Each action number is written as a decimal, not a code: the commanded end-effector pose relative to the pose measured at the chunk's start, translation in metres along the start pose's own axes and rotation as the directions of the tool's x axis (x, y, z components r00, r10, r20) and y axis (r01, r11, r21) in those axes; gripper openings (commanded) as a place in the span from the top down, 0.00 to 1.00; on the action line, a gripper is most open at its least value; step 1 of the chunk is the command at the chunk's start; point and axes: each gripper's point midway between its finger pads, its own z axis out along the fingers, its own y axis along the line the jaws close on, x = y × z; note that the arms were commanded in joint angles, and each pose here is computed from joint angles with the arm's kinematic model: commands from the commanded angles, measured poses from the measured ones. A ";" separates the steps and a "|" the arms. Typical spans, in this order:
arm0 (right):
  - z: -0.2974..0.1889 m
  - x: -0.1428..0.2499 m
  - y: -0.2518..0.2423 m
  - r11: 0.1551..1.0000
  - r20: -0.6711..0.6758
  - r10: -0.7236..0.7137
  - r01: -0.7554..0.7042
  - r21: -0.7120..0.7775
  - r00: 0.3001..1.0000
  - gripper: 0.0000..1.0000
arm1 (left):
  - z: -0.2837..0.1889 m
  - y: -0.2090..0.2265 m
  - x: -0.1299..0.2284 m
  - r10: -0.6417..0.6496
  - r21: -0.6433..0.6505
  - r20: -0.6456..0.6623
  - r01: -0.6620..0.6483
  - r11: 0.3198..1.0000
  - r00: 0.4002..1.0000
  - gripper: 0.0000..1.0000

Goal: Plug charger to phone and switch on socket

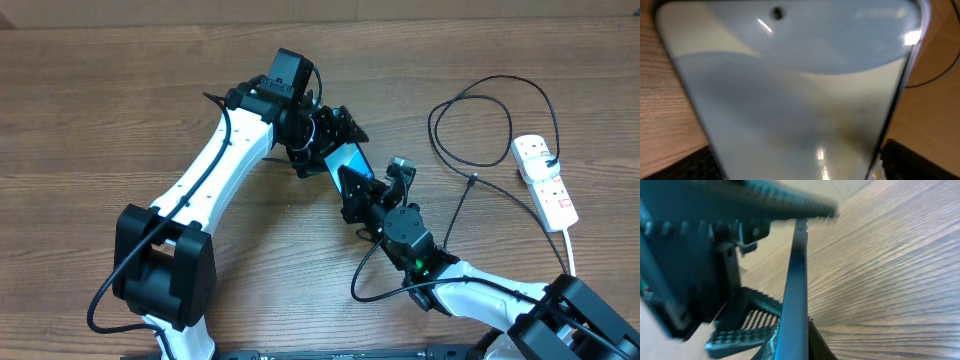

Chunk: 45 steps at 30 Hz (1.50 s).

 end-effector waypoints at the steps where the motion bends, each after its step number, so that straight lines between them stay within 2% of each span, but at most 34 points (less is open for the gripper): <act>1: -0.001 0.004 0.031 0.993 -0.048 0.013 -0.018 -0.117 0.999 0.91 | -0.002 -0.014 0.002 0.057 0.038 0.003 -0.057 0.998 0.998 0.02; 5: -0.002 0.009 0.034 0.984 -0.090 0.113 -0.124 -0.128 0.990 0.92 | -0.009 -0.010 -0.008 0.127 0.041 0.025 -0.128 0.991 0.992 0.00; 9: -0.004 0.020 0.040 0.949 -0.202 0.251 -0.282 -0.142 0.947 0.95 | -0.027 -0.001 -0.029 0.185 0.043 0.071 -0.188 0.981 0.980 0.00; 13: -0.006 0.028 0.030 0.866 -0.348 0.447 -0.496 -0.062 0.824 0.96 | -0.060 0.007 -0.048 0.228 0.039 0.132 -0.235 0.971 0.965 0.00; 16: -0.012 0.025 0.027 0.799 -0.448 0.529 -0.600 -0.023 0.721 0.96 | -0.096 0.009 -0.057 0.260 0.038 0.198 -0.272 0.961 0.945 0.00; 19: -0.020 0.020 0.032 0.712 -0.535 0.600 -0.702 0.018 0.595 0.96 | -0.133 0.011 -0.057 0.284 0.026 0.270 -0.301 0.953 0.920 0.00; 20: -0.023 0.019 0.035 0.666 -0.558 0.636 -0.745 0.047 0.533 0.96 | -0.147 0.012 -0.056 0.294 0.017 0.298 -0.313 0.949 0.908 0.00; 21: -0.028 0.020 0.042 0.566 -0.587 0.704 -0.815 0.123 0.400 0.96 | -0.172 0.018 -0.050 0.304 -0.022 0.349 -0.316 0.948 0.887 0.00; 23: -0.036 0.026 0.049 0.446 -0.608 0.763 -0.860 0.247 0.221 0.94 | -0.194 0.025 -0.041 0.308 -0.072 0.393 -0.305 0.950 0.867 0.00; 24: -0.038 0.028 0.050 0.400 -0.602 0.783 -0.868 0.293 0.157 0.96 | -0.205 0.030 -0.036 0.305 -0.105 0.415 -0.288 0.952 0.857 0.00; 25: -0.038 0.029 0.051 0.376 -0.595 0.794 -0.872 0.315 0.128 0.96 | -0.216 0.035 -0.029 0.304 -0.136 0.436 -0.272 0.953 0.847 0.00; 28: -0.034 0.026 0.048 0.365 -0.571 0.809 -0.881 0.302 0.140 0.96 | -0.240 0.046 -0.005 0.312 -0.217 0.480 -0.233 0.948 0.820 0.00; 31: -0.026 0.018 0.042 0.343 -0.519 0.839 -0.899 0.272 0.163 0.96 | -0.251 0.053 0.024 0.315 -0.242 0.473 -0.222 0.944 0.823 0.00; 32: -0.023 0.015 0.039 0.334 -0.501 0.849 -0.905 0.263 0.168 0.96 | -0.251 0.055 0.033 0.310 -0.242 0.461 -0.218 0.946 0.831 0.01; 37: -0.019 0.009 0.034 0.321 -0.463 0.867 -0.916 0.239 0.183 0.96 | -0.234 0.082 0.066 0.120 -0.204 0.388 -0.042 0.978 0.914 0.01; 41: -0.019 0.010 0.034 0.324 -0.462 0.867 -0.915 0.241 0.185 0.96 | -0.198 0.077 0.078 0.057 -0.040 0.293 -0.048 0.998 0.954 0.00; 45: -0.019 0.011 0.034 0.325 -0.465 0.866 -0.914 0.243 0.183 0.96 | -0.161 0.079 0.072 -0.074 0.122 0.228 0.047 0.991 0.971 0.00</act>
